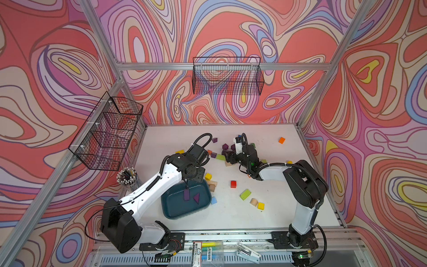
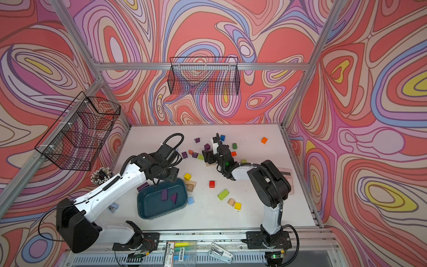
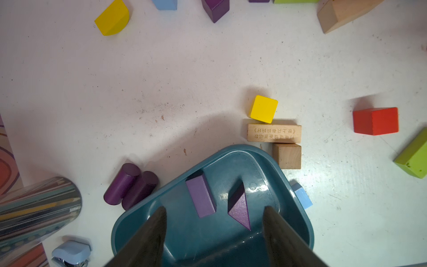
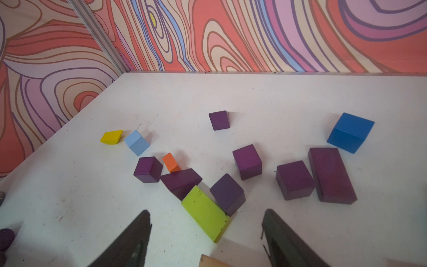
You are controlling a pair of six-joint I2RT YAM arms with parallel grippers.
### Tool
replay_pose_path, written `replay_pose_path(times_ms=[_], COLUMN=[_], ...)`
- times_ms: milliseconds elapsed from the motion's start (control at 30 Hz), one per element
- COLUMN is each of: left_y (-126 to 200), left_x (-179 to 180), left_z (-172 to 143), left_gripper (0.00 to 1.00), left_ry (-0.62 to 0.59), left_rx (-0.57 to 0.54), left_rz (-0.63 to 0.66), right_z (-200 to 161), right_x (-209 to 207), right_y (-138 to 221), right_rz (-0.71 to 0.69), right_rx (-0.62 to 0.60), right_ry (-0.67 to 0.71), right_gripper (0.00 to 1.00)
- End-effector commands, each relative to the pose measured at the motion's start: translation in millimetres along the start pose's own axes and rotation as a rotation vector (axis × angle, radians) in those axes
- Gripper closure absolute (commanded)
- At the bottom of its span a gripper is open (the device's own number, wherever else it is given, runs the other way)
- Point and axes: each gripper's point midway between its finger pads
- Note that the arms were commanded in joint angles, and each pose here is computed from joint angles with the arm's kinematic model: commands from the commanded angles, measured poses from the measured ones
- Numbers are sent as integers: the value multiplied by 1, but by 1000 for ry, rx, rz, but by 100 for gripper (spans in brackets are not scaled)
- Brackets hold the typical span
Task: Pick purple bricks into the storage bin
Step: Pick up the storage box at the center of the board.
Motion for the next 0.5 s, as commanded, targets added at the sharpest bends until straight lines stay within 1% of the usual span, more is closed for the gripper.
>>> replay_pose_path(times_ms=[0,67,167,200,233,333,367,467], left_y=[-7,-14,-25,-28,-30,-39,-40,-39], left_x=[-1,-7,-24,-30,-34,-48,-51,-57], left_z=[-10,-15,-22,-23,-23,-23,-22,-15], left_gripper=[32,34,39,43,45,46,47,47], left_ry=[-9,43,146,189,229,346,367,397], left_rx=[72,102,135,138,137,142,141,119], left_rz=[19,-1,-81,-107,-124,-186,-197,-180], right_z=[2,1,3,3,3,4,5,5], right_x=[-5,-6,-8,-10,-11,-11,-12,-13], right_y=[2,2,3,3,3,4,5,6], right_rz=[-2,-6,-8,-10,-10,-9,-10,-8], right_rx=[-14,-14,-20,-21,-21,-26,-28,-32], right_ry=[-11,-17,-25,-28,-31,-37,-40,-43], right_gripper=[20,20,20,20,20,20,21,20])
Point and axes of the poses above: each gripper's point midway between its finger pads, its own y axis back along the fingers, its own x axis along the line the jaws close on, z = x × y, and after that the axes turned 7 degrees about -y, right-handed
